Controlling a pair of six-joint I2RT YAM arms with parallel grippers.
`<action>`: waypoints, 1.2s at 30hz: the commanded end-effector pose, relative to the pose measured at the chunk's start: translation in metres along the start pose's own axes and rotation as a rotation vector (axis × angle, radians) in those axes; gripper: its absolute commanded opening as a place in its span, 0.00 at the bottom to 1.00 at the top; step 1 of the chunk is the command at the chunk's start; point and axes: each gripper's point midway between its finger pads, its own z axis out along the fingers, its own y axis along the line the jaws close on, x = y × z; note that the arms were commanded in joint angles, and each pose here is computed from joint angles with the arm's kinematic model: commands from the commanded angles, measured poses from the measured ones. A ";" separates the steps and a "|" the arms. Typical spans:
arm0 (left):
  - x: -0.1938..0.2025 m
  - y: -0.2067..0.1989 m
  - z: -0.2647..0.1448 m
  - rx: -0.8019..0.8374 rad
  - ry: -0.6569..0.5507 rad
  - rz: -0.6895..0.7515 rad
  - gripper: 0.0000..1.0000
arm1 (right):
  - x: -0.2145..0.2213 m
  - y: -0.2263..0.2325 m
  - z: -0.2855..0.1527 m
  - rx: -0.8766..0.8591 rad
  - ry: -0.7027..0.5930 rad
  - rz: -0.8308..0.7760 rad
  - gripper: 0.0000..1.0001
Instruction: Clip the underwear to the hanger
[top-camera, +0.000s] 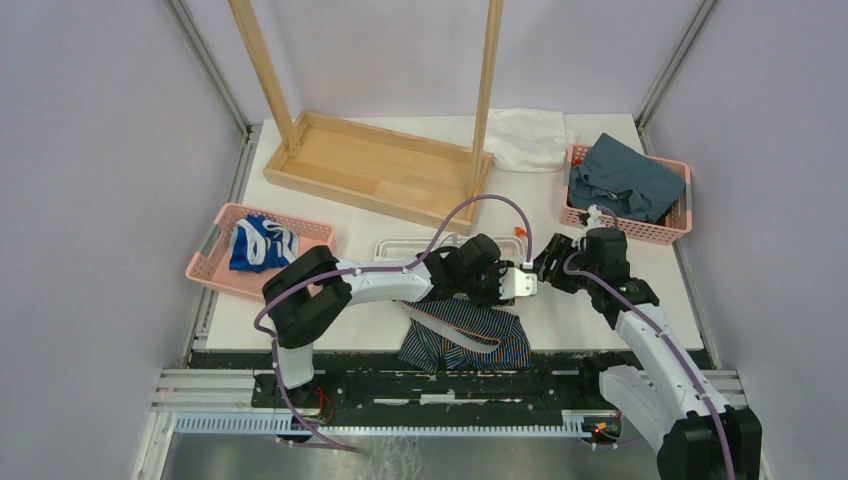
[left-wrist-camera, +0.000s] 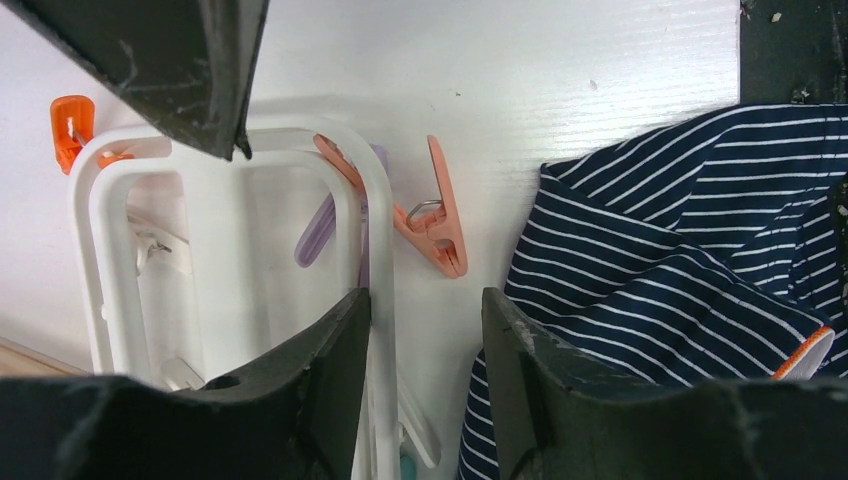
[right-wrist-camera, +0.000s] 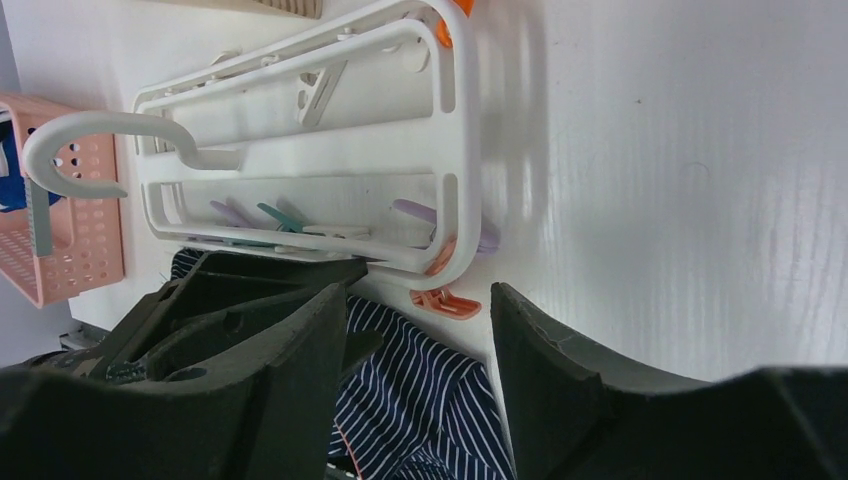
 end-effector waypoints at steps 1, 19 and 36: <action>-0.015 0.012 -0.008 -0.028 -0.036 0.040 0.52 | -0.016 0.003 -0.012 0.021 -0.060 -0.049 0.63; -0.005 0.021 -0.015 -0.006 -0.033 0.023 0.49 | -0.011 -0.001 -0.014 0.029 -0.049 -0.065 0.63; 0.011 0.017 -0.006 0.046 0.052 0.003 0.13 | -0.014 0.001 -0.019 0.020 -0.077 -0.092 0.63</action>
